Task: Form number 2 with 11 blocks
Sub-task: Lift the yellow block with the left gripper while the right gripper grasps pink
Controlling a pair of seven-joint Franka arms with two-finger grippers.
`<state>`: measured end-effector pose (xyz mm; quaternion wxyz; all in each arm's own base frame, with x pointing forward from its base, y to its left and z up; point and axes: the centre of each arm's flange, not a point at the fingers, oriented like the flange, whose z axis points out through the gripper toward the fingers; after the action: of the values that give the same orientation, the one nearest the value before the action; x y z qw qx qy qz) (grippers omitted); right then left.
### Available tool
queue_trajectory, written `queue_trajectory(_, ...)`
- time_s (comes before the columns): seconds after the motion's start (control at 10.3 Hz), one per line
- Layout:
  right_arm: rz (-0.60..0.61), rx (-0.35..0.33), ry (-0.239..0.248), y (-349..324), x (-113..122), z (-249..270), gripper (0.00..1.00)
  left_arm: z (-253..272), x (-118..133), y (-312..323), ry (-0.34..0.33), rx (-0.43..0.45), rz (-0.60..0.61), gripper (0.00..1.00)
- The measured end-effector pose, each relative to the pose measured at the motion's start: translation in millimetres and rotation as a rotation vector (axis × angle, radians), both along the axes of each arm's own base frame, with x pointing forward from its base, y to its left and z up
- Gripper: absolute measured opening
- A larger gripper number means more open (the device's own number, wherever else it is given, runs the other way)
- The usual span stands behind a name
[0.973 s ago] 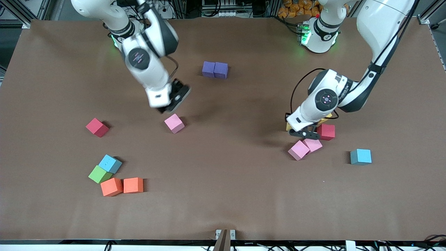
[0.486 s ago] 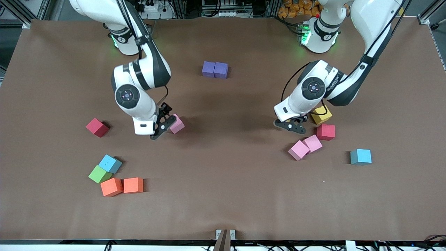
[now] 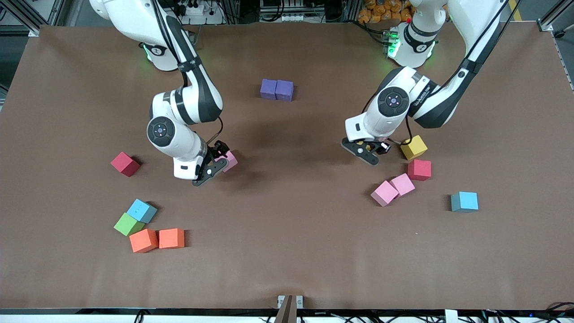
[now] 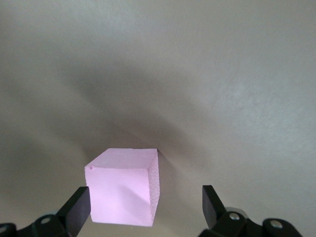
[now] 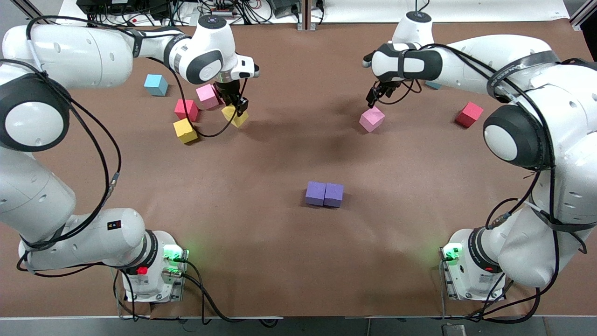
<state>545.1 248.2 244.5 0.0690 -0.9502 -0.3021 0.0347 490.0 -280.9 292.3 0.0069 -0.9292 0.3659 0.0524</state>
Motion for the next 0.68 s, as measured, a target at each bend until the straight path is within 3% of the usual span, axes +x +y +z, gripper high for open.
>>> queue_trajectory(0.19,-0.027,0.01,-0.001,3.9,-16.4,-24.9,1.0,6.0,-10.1,-17.0,0.0,-0.021,-0.147,0.52)
queue_trajectory(0.68,-0.064,0.042,0.027,15.2,-35.2,-38.2,1.0,22.8,-76.8,-93.4,-0.001,-0.046,-0.349,0.52)
